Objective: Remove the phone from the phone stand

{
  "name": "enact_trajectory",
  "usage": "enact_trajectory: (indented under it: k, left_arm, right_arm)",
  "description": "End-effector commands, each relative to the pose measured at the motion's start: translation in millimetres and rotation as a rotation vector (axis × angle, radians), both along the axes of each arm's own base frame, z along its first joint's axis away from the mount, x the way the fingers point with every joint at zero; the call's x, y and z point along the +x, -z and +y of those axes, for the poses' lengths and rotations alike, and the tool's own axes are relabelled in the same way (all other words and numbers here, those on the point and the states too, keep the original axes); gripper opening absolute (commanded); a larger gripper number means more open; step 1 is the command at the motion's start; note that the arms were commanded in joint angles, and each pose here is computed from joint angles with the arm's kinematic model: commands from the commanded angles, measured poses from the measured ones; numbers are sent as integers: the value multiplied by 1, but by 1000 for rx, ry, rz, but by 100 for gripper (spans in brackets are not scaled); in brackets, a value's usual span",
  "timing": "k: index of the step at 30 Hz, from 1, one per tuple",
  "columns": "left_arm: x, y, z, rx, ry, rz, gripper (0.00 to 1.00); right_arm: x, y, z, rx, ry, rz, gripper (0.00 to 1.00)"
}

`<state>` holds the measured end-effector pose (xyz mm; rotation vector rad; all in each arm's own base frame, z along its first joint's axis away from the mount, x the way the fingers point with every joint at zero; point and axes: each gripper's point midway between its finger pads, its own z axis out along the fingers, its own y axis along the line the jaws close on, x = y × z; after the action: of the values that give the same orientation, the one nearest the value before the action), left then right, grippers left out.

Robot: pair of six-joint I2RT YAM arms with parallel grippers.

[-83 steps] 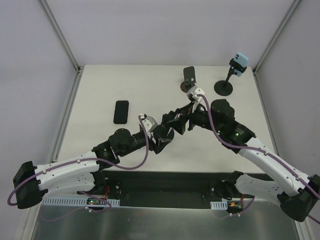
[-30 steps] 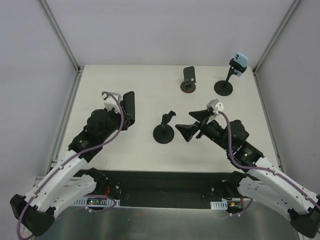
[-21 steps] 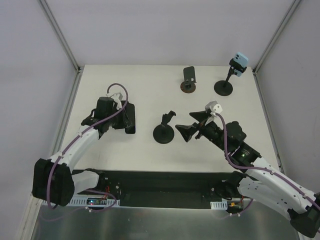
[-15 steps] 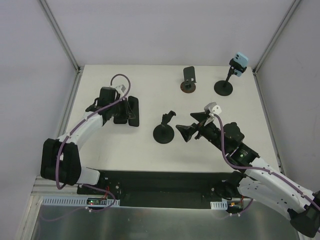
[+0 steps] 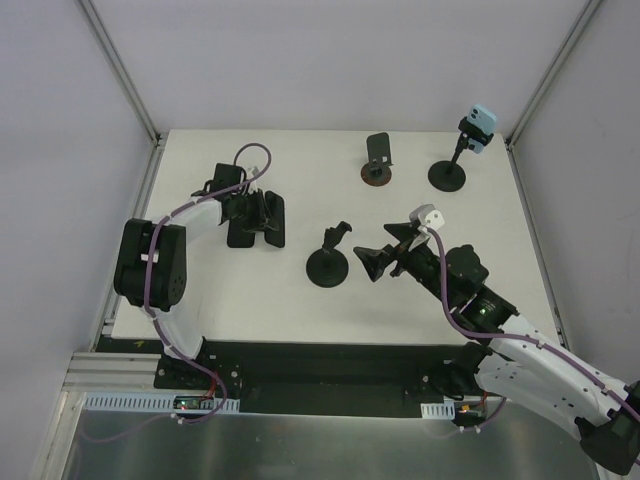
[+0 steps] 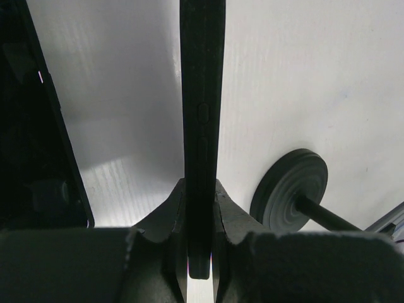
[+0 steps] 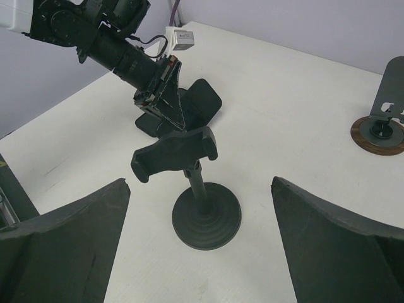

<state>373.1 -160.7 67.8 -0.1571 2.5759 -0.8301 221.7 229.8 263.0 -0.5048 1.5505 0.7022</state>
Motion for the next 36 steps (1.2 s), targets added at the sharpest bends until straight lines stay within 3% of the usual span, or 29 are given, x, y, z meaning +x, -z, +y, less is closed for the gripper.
enact_trajectory:
  k: [1,10,17,26,36]
  left_arm:
    - [25,-20,0,-51,4,-75,0]
    - [29,6,10,5,-14,-18,36]
    - [32,11,20,75,-32,-11,47]
    - [32,9,19,115,-21,-26,68]
    - [34,9,10,148,7,-45,75]
  right_arm:
    - [3,-13,2,30,-1,-47,96]
    - [2,-12,4,21,-13,-45,96]
    - [2,-11,6,17,-21,-41,96]
    - [1,-12,7,16,-29,-40,96]
    - [1,-10,7,11,-29,-37,96]
